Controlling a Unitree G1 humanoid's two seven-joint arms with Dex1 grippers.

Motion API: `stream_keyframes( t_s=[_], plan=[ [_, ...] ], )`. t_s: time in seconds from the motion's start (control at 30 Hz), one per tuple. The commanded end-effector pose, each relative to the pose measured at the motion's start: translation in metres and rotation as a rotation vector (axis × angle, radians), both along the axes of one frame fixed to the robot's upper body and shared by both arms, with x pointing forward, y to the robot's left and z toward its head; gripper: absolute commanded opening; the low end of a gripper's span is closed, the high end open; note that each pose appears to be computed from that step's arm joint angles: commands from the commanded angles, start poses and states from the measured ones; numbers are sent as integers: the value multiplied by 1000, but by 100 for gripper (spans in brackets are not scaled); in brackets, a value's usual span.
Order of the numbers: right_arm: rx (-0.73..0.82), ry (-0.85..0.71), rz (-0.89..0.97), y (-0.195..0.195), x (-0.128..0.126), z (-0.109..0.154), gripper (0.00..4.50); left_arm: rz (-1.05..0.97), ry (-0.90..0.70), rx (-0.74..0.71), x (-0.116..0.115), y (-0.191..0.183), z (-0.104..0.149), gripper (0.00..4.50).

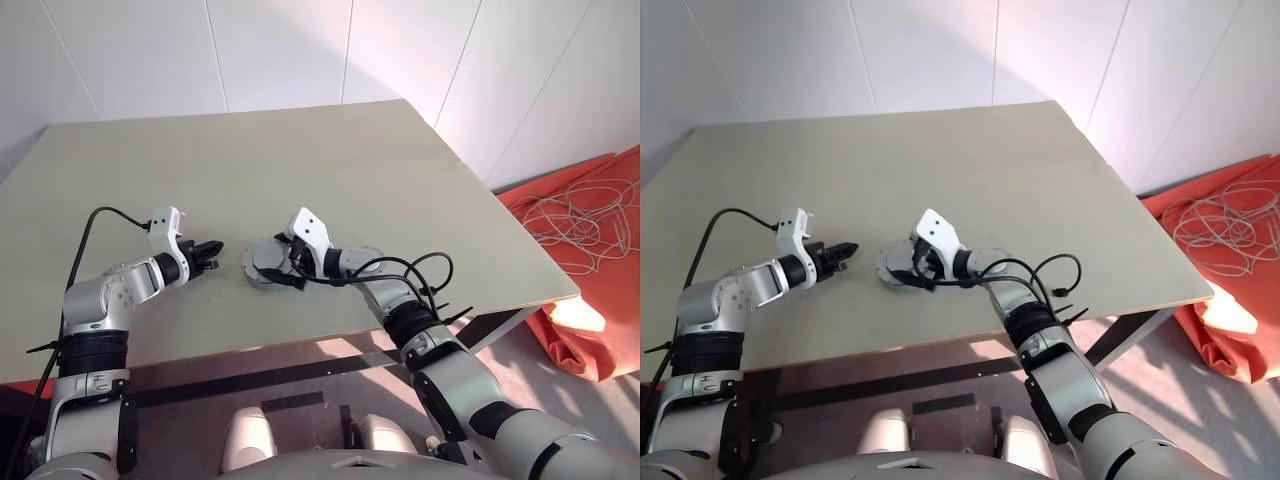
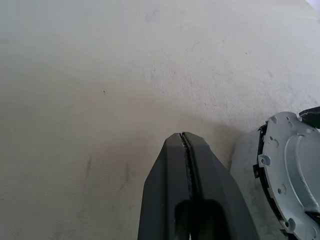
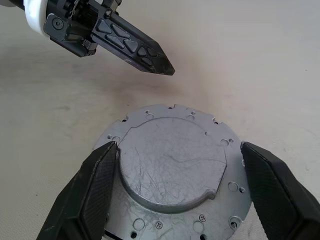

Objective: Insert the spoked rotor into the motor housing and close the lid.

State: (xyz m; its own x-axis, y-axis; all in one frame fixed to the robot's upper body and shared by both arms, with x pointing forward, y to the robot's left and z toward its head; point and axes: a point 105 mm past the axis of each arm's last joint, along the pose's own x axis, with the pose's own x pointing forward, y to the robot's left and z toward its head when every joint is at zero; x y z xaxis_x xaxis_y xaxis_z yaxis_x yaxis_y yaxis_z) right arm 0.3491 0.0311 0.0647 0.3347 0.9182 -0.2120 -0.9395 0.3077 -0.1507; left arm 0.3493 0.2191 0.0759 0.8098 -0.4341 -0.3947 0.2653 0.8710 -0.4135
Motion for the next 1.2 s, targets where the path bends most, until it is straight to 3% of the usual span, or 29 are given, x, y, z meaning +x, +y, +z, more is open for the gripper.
stream_keyframes(
  t_s=[0.03,0.9,1.2],
  plan=[
    [-44,28,-12,-7,1,-10,325,18,-56,12,5,7,15,0],
    [-26,115,17,-16,-6,-8,319,9,-47,6,3,6,13,0],
    [-82,115,28,-22,-8,-19,319,9,-46,6,2,5,13,0]
  ],
)
